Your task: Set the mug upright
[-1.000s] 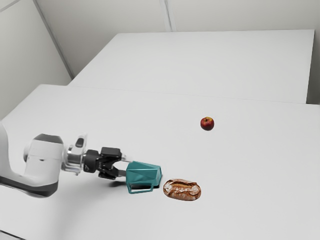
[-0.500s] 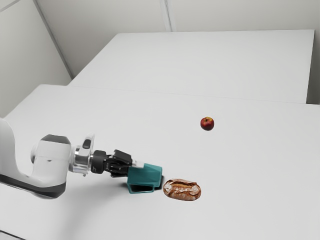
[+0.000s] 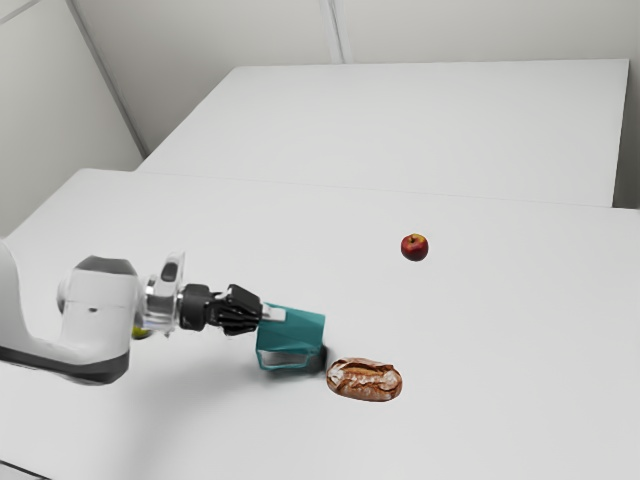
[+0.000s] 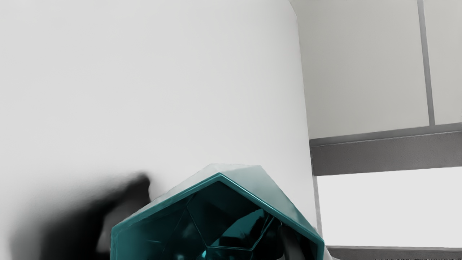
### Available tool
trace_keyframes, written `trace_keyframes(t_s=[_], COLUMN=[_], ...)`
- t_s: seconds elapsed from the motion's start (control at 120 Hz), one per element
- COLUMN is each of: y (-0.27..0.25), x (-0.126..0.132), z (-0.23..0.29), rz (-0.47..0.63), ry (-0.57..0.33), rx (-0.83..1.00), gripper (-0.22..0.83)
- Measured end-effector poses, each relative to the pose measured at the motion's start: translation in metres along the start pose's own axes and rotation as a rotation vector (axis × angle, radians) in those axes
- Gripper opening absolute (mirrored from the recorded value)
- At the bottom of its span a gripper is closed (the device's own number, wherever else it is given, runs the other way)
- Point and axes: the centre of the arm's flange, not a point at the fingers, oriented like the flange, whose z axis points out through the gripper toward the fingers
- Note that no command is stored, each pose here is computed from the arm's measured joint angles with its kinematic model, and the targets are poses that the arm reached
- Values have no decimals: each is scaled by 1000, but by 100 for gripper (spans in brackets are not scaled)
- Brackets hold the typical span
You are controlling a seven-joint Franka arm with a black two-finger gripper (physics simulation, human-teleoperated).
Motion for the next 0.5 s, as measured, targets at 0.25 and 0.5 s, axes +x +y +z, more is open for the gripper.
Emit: trace_keyframes(t_s=[0.25,0.5], y=[93,103], x=[116,127], z=[-58,-61], rz=[450,570], ry=[-206,-478], rx=[310,778], gripper=[-17,-17])
